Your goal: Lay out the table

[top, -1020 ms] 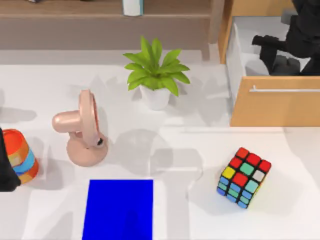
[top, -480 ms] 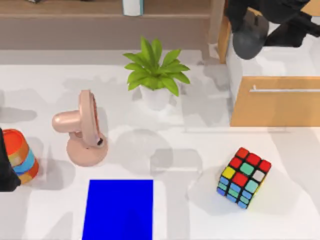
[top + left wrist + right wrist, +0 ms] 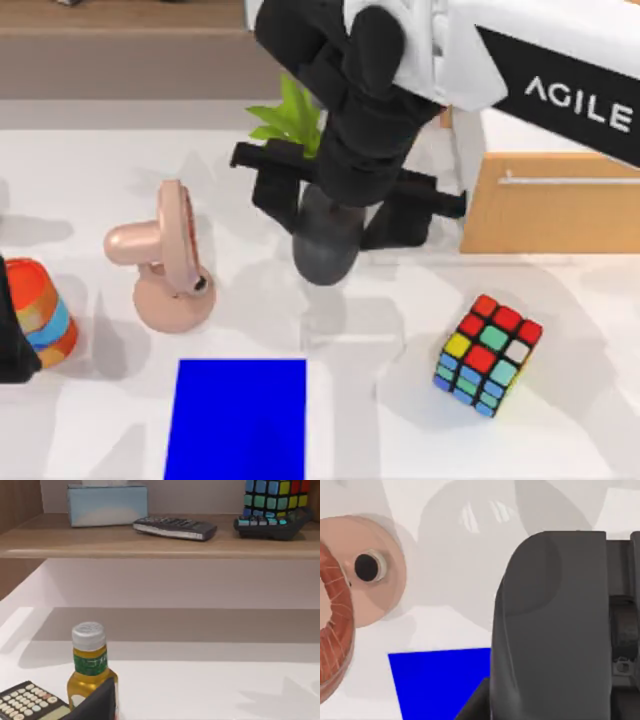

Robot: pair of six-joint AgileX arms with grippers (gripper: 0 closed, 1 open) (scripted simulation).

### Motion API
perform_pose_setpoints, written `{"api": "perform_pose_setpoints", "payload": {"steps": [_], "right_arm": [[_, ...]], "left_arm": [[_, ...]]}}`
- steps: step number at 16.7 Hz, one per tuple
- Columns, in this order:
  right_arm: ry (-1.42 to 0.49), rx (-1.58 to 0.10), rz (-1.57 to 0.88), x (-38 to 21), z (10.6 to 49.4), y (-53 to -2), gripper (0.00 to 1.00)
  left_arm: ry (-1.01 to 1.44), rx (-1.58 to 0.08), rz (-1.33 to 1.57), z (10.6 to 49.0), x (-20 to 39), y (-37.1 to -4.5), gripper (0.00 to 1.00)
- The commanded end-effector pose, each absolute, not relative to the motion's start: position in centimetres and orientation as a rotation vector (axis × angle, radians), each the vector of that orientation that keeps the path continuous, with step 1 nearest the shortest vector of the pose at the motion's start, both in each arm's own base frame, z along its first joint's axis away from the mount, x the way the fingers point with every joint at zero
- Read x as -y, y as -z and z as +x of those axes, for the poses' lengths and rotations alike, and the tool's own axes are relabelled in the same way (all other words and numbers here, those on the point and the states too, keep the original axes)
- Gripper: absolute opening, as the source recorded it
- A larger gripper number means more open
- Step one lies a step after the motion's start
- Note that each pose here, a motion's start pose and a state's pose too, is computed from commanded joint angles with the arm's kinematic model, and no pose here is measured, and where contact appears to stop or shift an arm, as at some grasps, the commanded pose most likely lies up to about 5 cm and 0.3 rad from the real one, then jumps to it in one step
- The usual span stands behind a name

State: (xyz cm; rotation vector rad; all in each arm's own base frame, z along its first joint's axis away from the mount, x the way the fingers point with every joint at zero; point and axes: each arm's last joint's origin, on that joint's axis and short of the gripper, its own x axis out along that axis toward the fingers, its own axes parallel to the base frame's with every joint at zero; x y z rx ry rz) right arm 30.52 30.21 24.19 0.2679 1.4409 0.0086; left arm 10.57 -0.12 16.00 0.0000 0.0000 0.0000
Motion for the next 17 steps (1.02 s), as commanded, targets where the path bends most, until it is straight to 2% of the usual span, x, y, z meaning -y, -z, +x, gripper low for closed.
{"api": "perform_pose_setpoints", "payload": {"steps": [5,8,14,17], "right_arm": [[0.013,-1.495,0.055,-38.3,23.5,-17.0,0.00],[0.007,-1.472,0.005,-40.5,21.3,-14.6,0.00],[0.009,-1.472,0.006,-40.6,21.3,-14.5,0.00],[-0.073,-1.428,0.076,-41.8,20.0,-17.2,0.00]], "left_arm": [[0.000,0.000,0.000,10.6,0.1,-16.0,1.00],[0.000,0.000,0.000,10.6,0.1,-16.0,1.00],[0.000,0.000,0.000,10.6,0.1,-16.0,1.00],[0.000,0.000,0.000,10.6,0.1,-16.0,1.00]]}}
